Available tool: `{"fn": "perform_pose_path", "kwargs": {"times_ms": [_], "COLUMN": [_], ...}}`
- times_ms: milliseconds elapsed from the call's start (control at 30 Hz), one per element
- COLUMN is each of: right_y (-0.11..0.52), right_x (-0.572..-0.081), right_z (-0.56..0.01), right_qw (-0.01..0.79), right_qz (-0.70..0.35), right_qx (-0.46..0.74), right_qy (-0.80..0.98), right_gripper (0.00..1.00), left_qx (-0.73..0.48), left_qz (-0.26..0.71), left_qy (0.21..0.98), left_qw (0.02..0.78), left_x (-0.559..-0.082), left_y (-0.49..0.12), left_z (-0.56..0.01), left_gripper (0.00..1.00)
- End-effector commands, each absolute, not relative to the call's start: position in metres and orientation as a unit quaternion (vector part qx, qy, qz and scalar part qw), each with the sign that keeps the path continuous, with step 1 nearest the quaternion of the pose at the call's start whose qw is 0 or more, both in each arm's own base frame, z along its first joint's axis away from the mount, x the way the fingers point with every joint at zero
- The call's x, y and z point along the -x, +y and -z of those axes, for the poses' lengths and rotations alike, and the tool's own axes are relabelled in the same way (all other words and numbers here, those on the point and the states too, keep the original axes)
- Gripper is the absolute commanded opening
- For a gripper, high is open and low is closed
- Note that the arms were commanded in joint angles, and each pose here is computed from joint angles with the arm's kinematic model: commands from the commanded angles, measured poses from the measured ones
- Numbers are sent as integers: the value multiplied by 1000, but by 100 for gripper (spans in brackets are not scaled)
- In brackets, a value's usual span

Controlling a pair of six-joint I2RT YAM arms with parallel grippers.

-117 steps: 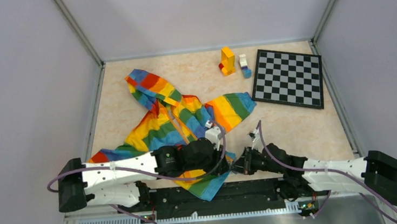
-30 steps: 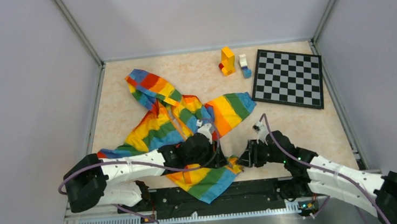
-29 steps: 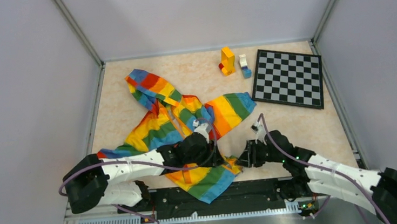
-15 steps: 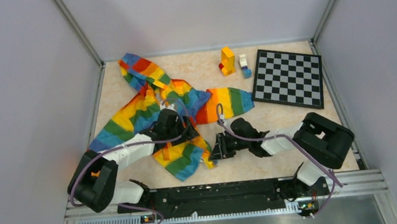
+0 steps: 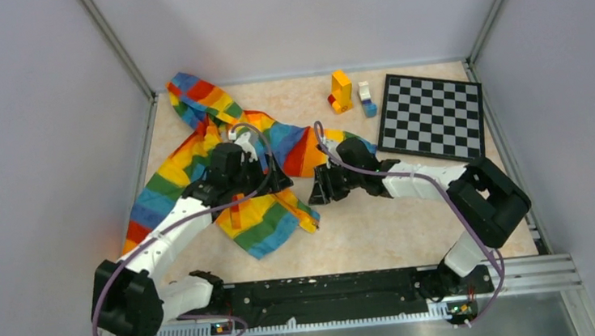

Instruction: Zip up the jacket

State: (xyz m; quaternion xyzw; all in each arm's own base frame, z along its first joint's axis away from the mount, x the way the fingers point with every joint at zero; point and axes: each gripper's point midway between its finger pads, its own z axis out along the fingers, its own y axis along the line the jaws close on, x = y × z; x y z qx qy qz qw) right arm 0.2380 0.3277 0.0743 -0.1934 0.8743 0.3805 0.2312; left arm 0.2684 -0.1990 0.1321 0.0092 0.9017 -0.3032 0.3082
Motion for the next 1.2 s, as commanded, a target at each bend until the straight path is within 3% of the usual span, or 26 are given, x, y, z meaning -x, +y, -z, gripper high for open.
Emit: {"fn": "perform_pose_path", "kwargs": {"times_ms": [0, 100, 533, 667, 833, 1167], "right_y": [333, 329, 353, 358, 366, 353], "right_x": [-233, -223, -225, -227, -229, -230], "right_z": [-86, -73, -53, -58, -77, -117], "right_qw": [225, 208, 198, 202, 207, 265], "right_qz": [-416, -426, -477, -488, -515, -508], "right_qx": [213, 205, 242, 244, 229, 215], "right_qy": [855, 856, 821, 814, 800, 791], "right_gripper": [48, 48, 58, 45, 11, 2], "left_qx": [-21, -8, -10, -5, 9, 216], "left_qz": [379, 396, 405, 416, 444, 511], "left_qy": [883, 889, 892, 887, 876, 822], "left_qw": [277, 232, 199, 202, 188, 127], "left_x": [-255, -244, -204, -201, -196, -205], "left_y": [-222, -234, -233, -234, -240, -251], "left_z": [-159, -153, -134, -143, -155, -152], "left_gripper": [81, 75, 74, 70, 64, 49]}}
